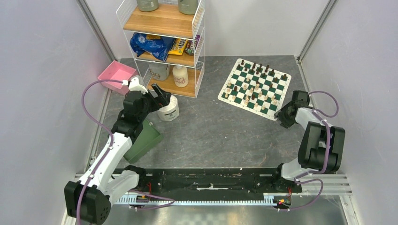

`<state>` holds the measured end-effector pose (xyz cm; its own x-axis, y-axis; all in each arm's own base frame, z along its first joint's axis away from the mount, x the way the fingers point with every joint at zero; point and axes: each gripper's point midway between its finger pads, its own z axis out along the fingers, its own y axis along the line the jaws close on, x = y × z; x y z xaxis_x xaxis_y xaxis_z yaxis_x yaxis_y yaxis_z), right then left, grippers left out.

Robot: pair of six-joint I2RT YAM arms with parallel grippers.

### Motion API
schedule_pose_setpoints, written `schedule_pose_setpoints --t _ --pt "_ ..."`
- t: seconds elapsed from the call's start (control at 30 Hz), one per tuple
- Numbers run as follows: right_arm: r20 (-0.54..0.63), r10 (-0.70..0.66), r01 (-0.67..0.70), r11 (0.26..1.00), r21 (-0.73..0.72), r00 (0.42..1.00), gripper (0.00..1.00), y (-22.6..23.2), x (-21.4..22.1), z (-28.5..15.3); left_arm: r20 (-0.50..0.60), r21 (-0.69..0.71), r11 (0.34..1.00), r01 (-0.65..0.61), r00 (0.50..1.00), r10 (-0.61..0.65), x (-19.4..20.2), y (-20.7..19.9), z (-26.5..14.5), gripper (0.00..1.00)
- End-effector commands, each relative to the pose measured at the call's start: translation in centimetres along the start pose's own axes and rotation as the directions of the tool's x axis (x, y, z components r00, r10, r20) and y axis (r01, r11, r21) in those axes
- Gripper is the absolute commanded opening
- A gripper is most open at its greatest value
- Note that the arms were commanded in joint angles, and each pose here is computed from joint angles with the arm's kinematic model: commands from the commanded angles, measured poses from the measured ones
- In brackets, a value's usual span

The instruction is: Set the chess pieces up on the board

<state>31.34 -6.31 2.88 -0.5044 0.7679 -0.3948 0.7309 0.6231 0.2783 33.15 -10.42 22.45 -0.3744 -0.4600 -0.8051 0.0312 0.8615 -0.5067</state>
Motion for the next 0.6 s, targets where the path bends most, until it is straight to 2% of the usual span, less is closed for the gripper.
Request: schedule_pose_setpoints --t 0.0,0.23,0.57 --pt "0.036 0.001 0.0 1.0 -0.021 0.999 0.52 1.2 -1.9 0.7 0.032 0.021 0.999 -0.029 0.999 0.028 -0.7 -0.4 0.3 1.0" --pt "-0.006 -0.01 0.01 1.0 -0.013 1.0 0.47 1.2 -1.3 1.7 0.031 0.009 0.999 -0.038 0.999 0.037 -0.5 0.0 0.3 1.0" --pt "-0.044 -0.089 0.09 0.996 0.016 0.995 0.43 1.6 -0.1 2.4 0.016 -0.011 0.999 -0.046 0.999 0.046 0.1 0.6 0.7 1.0"
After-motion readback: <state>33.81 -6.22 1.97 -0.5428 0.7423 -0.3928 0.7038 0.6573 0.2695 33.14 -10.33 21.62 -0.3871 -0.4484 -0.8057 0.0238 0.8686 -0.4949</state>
